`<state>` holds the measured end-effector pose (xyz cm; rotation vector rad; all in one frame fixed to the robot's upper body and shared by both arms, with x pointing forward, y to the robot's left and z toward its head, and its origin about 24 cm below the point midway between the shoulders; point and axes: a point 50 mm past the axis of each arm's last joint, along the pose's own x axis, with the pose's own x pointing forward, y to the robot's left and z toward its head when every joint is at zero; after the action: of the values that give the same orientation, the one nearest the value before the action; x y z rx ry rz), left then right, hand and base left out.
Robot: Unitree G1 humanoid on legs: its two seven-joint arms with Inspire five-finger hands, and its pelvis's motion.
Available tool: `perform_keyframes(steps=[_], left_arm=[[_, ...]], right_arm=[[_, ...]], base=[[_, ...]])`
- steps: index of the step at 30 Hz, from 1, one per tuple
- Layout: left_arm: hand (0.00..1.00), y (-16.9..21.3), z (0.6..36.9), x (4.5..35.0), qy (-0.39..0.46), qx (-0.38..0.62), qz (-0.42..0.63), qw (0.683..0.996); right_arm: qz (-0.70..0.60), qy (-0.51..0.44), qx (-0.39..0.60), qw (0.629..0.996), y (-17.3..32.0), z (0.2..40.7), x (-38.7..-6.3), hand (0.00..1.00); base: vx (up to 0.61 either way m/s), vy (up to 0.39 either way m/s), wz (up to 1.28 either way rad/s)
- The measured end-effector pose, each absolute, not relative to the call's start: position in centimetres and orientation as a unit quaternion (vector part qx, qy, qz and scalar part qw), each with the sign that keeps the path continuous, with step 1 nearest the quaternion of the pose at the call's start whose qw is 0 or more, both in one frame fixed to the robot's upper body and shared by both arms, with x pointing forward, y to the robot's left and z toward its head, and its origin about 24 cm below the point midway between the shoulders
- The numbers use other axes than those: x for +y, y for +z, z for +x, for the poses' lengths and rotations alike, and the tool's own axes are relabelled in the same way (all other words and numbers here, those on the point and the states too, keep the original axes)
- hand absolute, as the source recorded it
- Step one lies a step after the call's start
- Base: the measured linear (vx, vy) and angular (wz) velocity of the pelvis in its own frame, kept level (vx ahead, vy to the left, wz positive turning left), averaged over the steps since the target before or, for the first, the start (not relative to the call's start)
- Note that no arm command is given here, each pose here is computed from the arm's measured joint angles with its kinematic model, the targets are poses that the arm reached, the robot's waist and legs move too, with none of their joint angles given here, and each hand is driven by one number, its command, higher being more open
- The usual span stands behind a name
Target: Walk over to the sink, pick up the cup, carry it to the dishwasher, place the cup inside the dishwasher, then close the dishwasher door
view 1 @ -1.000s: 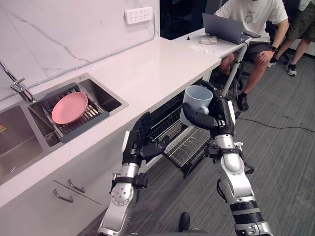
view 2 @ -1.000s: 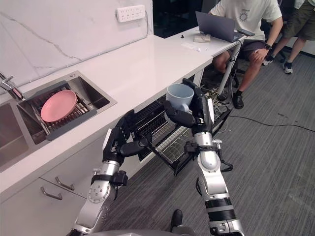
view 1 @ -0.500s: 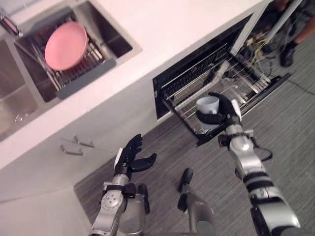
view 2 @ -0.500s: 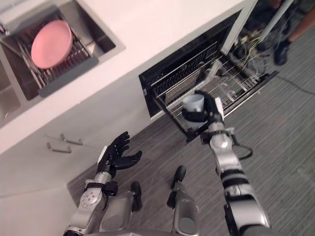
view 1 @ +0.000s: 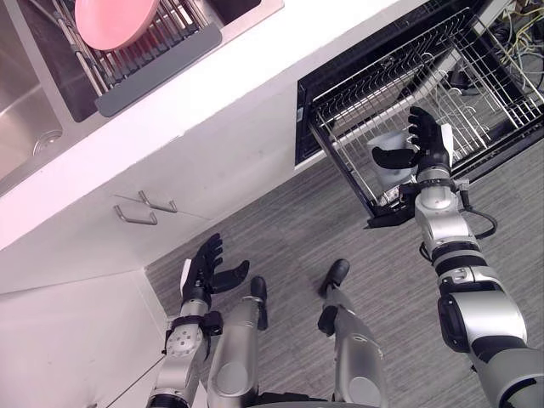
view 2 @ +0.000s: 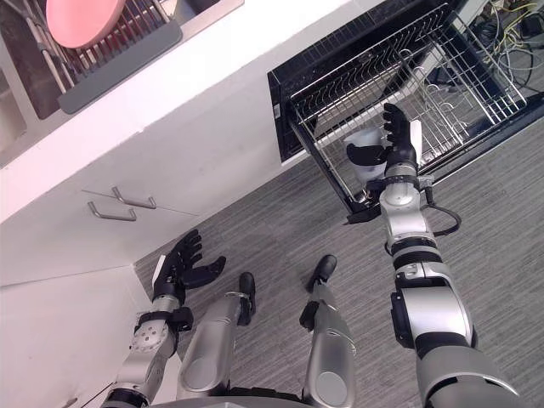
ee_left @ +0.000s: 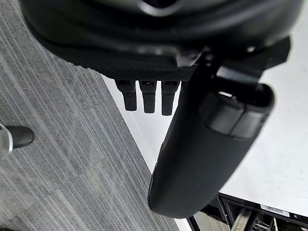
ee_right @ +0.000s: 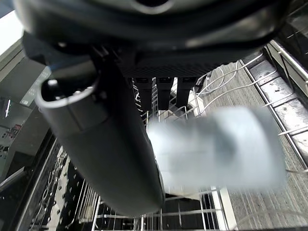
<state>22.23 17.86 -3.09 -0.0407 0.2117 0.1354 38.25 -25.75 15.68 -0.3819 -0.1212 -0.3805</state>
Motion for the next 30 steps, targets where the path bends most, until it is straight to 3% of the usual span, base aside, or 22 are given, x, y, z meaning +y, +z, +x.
perform_keyframes(steps=[7,15,19,25,30], left_arm=[[0.90,-3.3,22.3,17.1,0.067,0.109,-0.033,0.991],[0.90,-5.7,20.8,17.2,0.070,0.167,-0.021,0.983],[0.90,-6.8,19.7,17.3,0.077,0.196,-0.019,0.977],[0.90,-8.3,18.4,16.6,0.078,0.233,-0.029,0.969],[0.90,-10.8,14.7,17.2,0.087,0.308,-0.012,0.947]], right_arm=[[-0.146,-0.175,-0.173,0.958,16.3,34.3,-23.7,0.90],[-0.066,-0.178,-0.144,0.971,10.6,27.9,-21.7,0.90],[-0.051,-0.179,-0.185,0.965,11.4,25.2,-21.1,0.90],[-0.063,-0.171,-0.247,0.952,13.3,23.9,-20.5,0.90],[-0.091,-0.147,-0.249,0.953,13.4,24.1,-19.7,0.90]], base=[[0.00,0.060,0.00],[0.10,0.020,0.14],[0.14,-0.006,0.38],[-0.02,0.046,0.67],[-0.01,0.160,0.09]])
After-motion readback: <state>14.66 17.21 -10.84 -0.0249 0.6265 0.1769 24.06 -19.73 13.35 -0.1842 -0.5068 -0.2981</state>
